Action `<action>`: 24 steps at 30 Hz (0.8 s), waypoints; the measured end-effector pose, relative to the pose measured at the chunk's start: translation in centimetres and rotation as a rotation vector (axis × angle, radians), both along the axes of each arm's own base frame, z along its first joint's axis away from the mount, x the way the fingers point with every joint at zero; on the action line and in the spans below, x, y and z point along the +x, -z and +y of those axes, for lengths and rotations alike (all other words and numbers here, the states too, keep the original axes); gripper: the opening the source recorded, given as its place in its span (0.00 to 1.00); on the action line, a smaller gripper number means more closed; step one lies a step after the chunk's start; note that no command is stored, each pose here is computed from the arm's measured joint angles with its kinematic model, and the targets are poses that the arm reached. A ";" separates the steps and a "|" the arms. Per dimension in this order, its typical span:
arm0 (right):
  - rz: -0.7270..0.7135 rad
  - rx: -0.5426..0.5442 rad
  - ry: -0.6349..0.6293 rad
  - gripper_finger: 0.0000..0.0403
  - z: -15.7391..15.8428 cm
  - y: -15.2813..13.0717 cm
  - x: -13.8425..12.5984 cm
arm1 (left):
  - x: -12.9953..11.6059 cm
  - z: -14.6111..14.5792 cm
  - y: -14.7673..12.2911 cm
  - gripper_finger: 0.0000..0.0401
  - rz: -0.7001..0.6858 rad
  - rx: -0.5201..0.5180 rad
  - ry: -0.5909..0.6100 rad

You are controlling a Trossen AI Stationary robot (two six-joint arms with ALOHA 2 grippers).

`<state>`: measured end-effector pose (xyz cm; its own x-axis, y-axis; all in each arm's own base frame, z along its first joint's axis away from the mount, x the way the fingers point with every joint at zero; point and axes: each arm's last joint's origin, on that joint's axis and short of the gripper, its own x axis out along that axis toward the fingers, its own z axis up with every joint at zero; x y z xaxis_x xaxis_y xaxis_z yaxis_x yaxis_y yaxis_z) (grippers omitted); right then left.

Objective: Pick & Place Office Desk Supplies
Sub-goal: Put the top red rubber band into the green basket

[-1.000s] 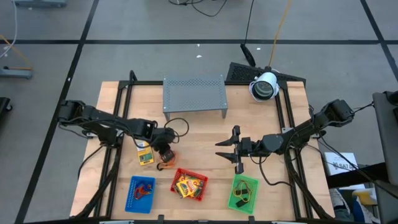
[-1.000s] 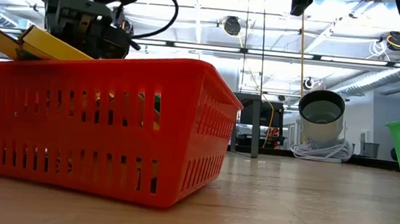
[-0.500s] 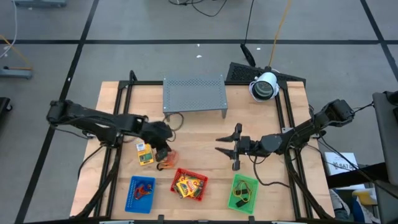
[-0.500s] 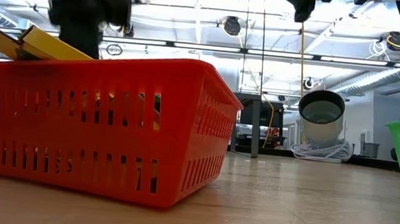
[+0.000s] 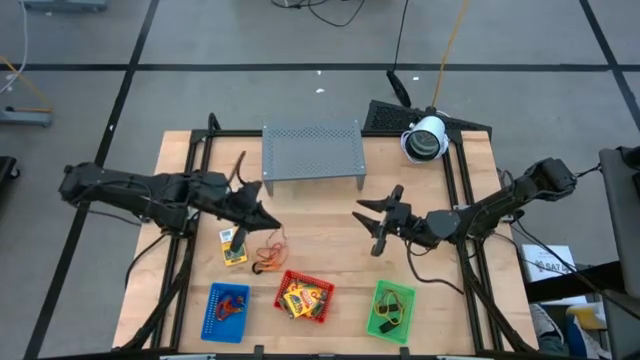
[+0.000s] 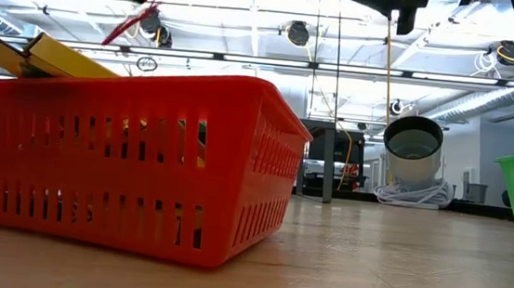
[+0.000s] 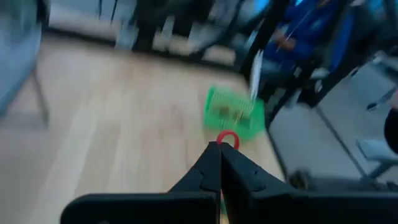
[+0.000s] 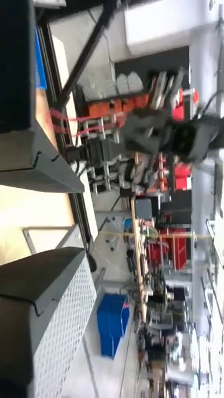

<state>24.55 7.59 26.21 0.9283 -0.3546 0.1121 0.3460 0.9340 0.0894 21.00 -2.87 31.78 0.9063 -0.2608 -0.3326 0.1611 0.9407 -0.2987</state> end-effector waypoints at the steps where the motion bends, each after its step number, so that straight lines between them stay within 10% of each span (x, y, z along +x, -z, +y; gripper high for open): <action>1: 0.001 0.000 0.007 0.35 -0.1 0.0 0.0 | 0.5 -0.1 -0.2 0.00 -0.045 0.019 0.011; 24: -0.042 0.025 0.157 0.35 -1.3 -1.5 -1.1 | 16.7 -7.4 3.3 0.00 -0.394 0.039 0.451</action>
